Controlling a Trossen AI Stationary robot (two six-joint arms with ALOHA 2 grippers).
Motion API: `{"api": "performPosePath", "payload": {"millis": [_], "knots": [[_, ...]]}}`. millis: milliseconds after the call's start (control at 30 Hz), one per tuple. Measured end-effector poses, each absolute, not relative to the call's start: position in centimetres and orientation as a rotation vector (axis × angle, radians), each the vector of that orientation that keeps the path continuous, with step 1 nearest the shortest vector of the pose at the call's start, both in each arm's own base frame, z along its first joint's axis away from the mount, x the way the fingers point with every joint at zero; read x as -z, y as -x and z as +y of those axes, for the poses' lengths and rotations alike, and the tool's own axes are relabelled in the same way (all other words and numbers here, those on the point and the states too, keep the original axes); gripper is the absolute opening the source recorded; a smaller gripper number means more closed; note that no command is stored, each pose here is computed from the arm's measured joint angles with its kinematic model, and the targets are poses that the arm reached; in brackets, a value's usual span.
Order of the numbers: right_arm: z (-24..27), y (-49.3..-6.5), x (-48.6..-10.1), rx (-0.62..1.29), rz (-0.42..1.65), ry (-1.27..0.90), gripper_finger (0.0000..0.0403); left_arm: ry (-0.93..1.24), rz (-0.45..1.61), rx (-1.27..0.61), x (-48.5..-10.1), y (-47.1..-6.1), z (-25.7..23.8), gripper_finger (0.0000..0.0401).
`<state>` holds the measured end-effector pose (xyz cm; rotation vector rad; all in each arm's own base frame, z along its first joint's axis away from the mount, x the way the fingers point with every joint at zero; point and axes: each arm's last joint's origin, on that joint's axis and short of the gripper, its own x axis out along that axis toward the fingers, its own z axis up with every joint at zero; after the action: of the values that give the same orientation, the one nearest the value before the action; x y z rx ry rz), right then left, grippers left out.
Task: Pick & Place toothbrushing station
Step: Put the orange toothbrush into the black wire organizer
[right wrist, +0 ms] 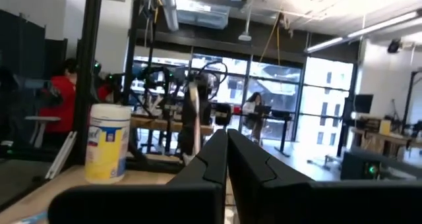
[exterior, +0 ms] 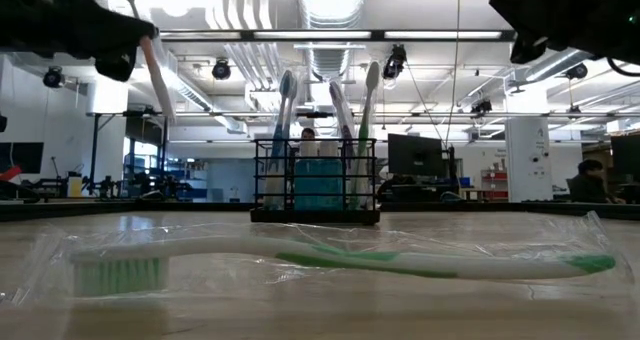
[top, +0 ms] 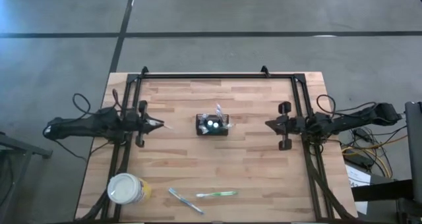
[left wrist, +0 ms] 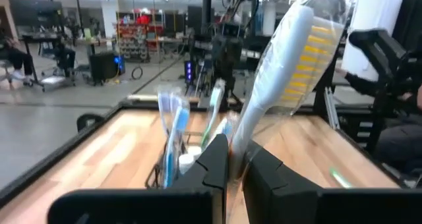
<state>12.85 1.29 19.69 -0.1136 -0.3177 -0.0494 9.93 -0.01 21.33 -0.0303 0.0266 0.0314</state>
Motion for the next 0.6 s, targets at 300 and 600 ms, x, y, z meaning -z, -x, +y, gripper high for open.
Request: {"api": "performPosePath", "payload": {"millis": [300,600], "knots": [[1.3,-12.8,-19.7,0.049,-0.320,0.102,0.0008,0.049,0.011,-0.025,-21.2,-10.2,0.0,0.0023],[1.2,-12.8,-19.8,0.074,-0.321,0.101,0.0008,0.082,-0.082,0.119,-22.2,-12.6,-0.5,0.0023]]}}
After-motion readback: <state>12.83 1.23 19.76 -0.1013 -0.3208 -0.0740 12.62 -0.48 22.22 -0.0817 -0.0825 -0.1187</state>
